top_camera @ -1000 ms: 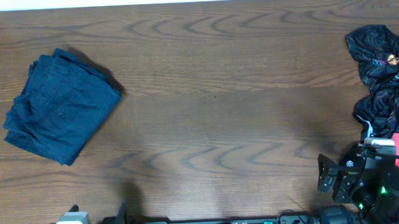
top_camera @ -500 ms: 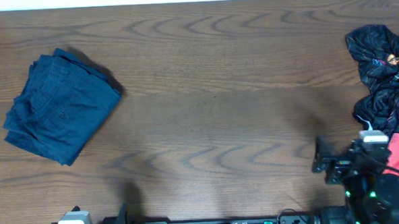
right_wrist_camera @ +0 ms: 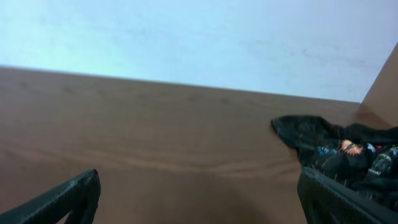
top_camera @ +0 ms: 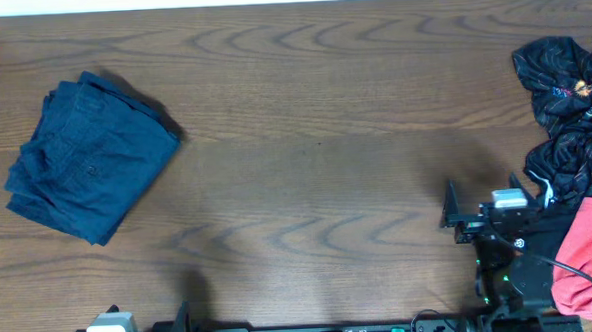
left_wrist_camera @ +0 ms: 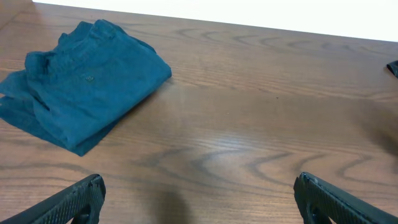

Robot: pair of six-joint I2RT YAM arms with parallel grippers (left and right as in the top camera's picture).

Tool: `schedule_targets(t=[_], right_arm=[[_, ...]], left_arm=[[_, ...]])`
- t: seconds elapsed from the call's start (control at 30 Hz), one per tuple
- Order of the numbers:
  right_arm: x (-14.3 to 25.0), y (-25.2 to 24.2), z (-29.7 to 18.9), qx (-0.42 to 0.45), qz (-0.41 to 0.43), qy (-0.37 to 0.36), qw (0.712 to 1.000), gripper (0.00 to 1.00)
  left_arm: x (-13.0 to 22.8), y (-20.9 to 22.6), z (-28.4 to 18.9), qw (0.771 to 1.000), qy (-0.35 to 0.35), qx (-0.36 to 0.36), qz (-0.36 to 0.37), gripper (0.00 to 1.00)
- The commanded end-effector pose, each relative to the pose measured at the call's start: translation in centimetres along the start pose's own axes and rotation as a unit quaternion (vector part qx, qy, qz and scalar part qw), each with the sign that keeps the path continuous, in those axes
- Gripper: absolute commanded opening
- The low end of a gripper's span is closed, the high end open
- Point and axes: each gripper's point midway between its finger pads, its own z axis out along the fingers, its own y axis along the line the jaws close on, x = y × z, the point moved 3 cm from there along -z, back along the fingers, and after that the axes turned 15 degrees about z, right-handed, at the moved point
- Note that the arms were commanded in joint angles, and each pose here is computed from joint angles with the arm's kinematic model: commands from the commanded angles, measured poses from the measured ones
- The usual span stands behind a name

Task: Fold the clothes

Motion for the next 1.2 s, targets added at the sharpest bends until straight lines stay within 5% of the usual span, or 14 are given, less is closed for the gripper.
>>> schedule_targets(t=[0.0, 0.4, 0.57, 0.7, 1.17], right_arm=[[0.5, -0.2, 0.1, 0.003, -0.03, -0.002, 1.0, 0.99], [0.5, -0.3, 0.1, 0.005, -0.032, -0.004, 0.999, 0.99], [-1.8, -1.1, 0.0, 0.033, -0.034, -0.061, 0.997, 0.99], [0.3, -1.8, 0.2, 0.046, -0.012, -0.012, 0.999, 0.99], [0.3, -1.4, 0.2, 0.03, -0.011, -0.013, 0.999, 0.99]], left_arm=[[0.0, 0.2, 0.0, 1.0, 0.001, -0.006, 0.006, 0.98], [0.0, 0.2, 0.0, 1.0, 0.001, -0.006, 0.006, 0.98], [0.0, 0.2, 0.0, 1.0, 0.001, -0.006, 0.006, 0.98], [0.0, 0.2, 0.0, 1.0, 0.001, -0.006, 0.006, 0.98], [0.0, 0.2, 0.0, 1.0, 0.001, -0.006, 0.006, 0.98]])
